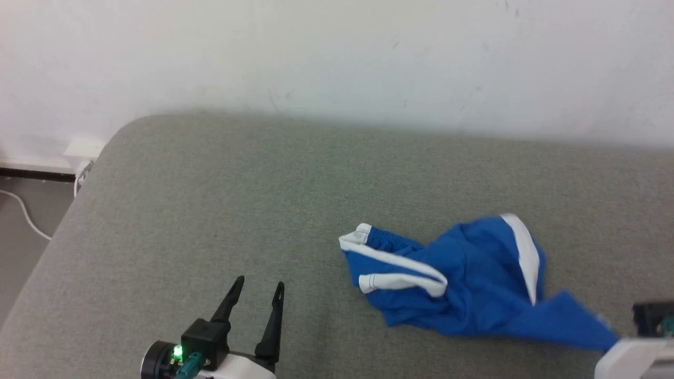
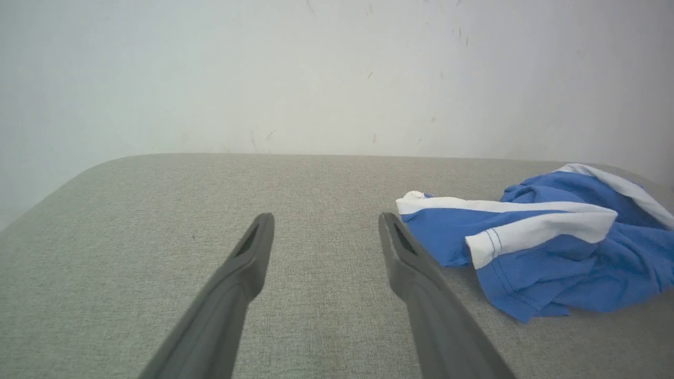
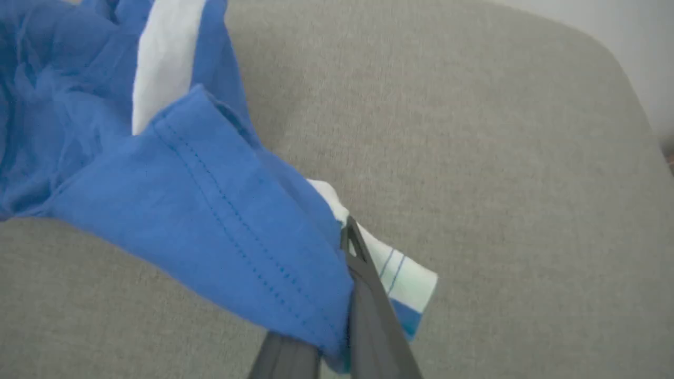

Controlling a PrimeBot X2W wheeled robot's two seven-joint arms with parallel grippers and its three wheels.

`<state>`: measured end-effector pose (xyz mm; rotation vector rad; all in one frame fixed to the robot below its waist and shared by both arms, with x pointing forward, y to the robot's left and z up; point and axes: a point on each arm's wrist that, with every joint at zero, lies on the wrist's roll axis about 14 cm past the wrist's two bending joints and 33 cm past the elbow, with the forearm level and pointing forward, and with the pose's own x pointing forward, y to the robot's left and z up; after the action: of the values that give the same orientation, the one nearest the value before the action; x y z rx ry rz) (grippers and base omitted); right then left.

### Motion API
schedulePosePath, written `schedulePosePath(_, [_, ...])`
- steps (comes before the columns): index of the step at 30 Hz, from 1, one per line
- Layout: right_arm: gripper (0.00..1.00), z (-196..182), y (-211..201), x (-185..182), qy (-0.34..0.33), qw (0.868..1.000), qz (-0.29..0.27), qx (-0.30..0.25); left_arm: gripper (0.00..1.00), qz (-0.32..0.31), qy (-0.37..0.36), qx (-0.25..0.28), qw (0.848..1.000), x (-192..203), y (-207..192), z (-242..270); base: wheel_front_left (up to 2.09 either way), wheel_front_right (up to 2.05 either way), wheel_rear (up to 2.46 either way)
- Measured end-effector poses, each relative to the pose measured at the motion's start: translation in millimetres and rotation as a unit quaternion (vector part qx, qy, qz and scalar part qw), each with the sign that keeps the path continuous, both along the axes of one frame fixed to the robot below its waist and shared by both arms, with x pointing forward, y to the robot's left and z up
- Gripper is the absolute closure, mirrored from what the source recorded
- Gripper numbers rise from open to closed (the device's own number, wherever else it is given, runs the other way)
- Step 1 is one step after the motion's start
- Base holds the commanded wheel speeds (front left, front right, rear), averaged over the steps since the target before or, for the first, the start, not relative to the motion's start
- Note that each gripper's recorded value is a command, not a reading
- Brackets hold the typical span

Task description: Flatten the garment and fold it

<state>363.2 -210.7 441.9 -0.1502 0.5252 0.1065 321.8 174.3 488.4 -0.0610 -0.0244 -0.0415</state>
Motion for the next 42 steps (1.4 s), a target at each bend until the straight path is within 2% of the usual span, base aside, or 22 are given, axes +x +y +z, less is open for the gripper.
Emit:
schedulePosePath(5, [1.0,-56.6,4.6,-56.3,0.109,0.993,-0.032,0.03,0.0,-0.014,0.008,0.001,1.0,3.5,-7.6,-5.0,0.0,0.0,0.0])
schedulePosePath(6, [0.87,-63.4,6.6,-62.8,0.122,0.991,-0.033,0.034,0.0,-0.017,0.01,0.001,1.0,4.2,-9.3,-6.3,0.0,0.0,0.0])
schedulePosePath(7, [0.0,-68.2,9.0,-66.7,0.13,0.99,-0.034,0.038,0.0,-0.021,0.013,0.001,1.0,5.0,-11.5,-7.8,0.0,0.0,0.0])
schedulePosePath(11, [0.0,-63.3,15.3,-61.0,0.109,0.992,-0.028,0.048,0.0,-0.036,0.019,0.0,0.999,7.9,-19.7,-12.0,0.0,0.0,0.0])
schedulePosePath(16, [0.0,-2.6,38.5,-19.8,-0.014,0.994,-0.004,0.107,0.0,-0.059,0.016,-0.001,0.998,16.2,-31.0,-9.5,0.0,0.0,0.0])
schedulePosePath(22, [0.0,69.9,40.0,0.1,-0.146,0.979,0.012,0.139,0.0,-0.095,0.014,-0.011,0.995,32.6,-52.0,-5.7,0.0,0.0,0.0])
schedulePosePath(26, [0.0,93.2,33.7,6.0,-0.202,0.968,0.003,0.149,0.0,-0.116,0.034,-0.011,0.993,55.4,-64.3,-3.2,0.0,0.0,0.0])
schedulePosePath(29, [0.0,97.1,25.2,8.9,-0.222,0.964,-0.01,0.148,0.0,-0.141,0.071,-0.004,0.987,74.3,-78.2,-5.6,0.0,0.0,0.0])
schedulePosePath(35, [0.0,82.1,9.5,10.6,-0.216,0.968,-0.039,0.125,0.0,-0.188,0.2,0.055,0.96,101.6,-102.0,-33.0,0.0,0.0,0.0])
schedulePosePath(38, [0.0,71.4,4.7,9.1,-0.204,0.97,-0.051,0.121,0.0,-0.199,0.254,0.083,0.943,110.4,-108.0,-45.5,0.0,0.0,0.0])
schedulePosePath(42, [0.0,56.9,2.2,7.6,-0.187,0.973,-0.062,0.12,0.0,-0.194,0.323,0.145,0.915,117.0,-98.6,-70.2,0.0,0.0,0.0])
